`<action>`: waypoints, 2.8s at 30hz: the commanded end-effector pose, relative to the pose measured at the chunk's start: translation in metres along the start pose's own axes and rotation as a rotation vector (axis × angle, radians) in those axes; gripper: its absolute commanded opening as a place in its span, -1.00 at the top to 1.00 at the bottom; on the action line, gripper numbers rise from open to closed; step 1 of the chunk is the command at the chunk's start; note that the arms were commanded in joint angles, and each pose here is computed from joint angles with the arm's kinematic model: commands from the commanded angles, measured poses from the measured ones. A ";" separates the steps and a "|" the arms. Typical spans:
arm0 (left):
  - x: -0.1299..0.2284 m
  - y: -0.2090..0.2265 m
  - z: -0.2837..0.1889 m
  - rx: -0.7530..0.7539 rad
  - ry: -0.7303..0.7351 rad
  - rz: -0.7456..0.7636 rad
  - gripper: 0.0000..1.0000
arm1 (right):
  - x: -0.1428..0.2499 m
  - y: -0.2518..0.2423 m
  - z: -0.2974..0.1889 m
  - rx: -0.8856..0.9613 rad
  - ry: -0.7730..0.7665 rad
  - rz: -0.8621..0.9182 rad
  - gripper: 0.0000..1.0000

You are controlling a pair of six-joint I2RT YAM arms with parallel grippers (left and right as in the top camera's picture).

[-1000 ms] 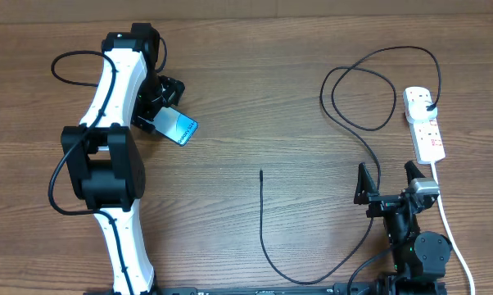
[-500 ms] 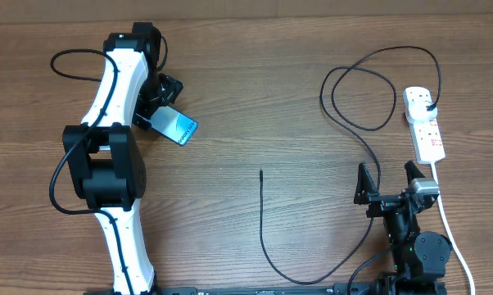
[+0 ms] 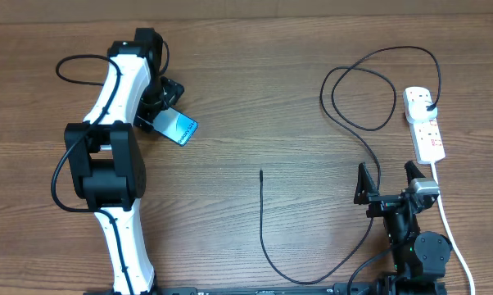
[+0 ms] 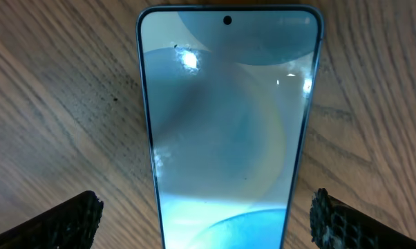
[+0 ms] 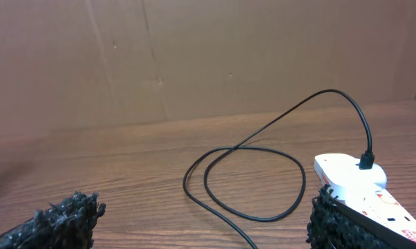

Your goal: Plug charger to phone and switch on socket

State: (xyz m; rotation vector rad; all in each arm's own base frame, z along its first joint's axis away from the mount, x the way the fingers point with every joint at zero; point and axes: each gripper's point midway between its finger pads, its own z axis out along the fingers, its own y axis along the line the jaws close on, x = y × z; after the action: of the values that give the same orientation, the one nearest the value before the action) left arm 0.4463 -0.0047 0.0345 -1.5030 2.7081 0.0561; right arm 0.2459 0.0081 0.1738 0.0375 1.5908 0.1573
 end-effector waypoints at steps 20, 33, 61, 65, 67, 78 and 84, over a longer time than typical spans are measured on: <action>0.008 0.004 0.029 -0.029 0.011 -0.002 -1.00 | 0.002 0.002 0.000 -0.010 -0.004 -0.005 -1.00; 0.008 0.003 0.034 -0.031 0.011 -0.007 -1.00 | 0.002 0.002 0.000 -0.011 -0.004 -0.005 -1.00; 0.006 -0.006 0.041 0.003 -0.012 -0.002 -0.99 | 0.002 0.002 0.000 -0.011 -0.004 -0.005 -1.00; 0.007 -0.005 0.045 -0.006 -0.006 -0.002 -1.00 | 0.002 0.002 0.000 -0.011 -0.003 -0.005 -1.00; 0.007 -0.004 0.048 -0.012 -0.002 -0.001 -1.00 | 0.002 0.002 0.000 -0.011 -0.004 -0.005 -1.00; 0.008 -0.003 0.050 -0.019 0.001 -0.001 -1.00 | 0.002 0.002 0.000 -0.011 -0.004 -0.005 -1.00; 0.008 -0.003 0.050 -0.019 0.001 -0.001 -1.00 | 0.002 0.002 0.000 -0.011 -0.004 -0.005 -1.00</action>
State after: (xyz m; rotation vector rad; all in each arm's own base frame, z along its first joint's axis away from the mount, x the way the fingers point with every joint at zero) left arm 0.4548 -0.0087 0.0021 -1.4843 2.6848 0.0284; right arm 0.2459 0.0082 0.1739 0.0371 1.5904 0.1575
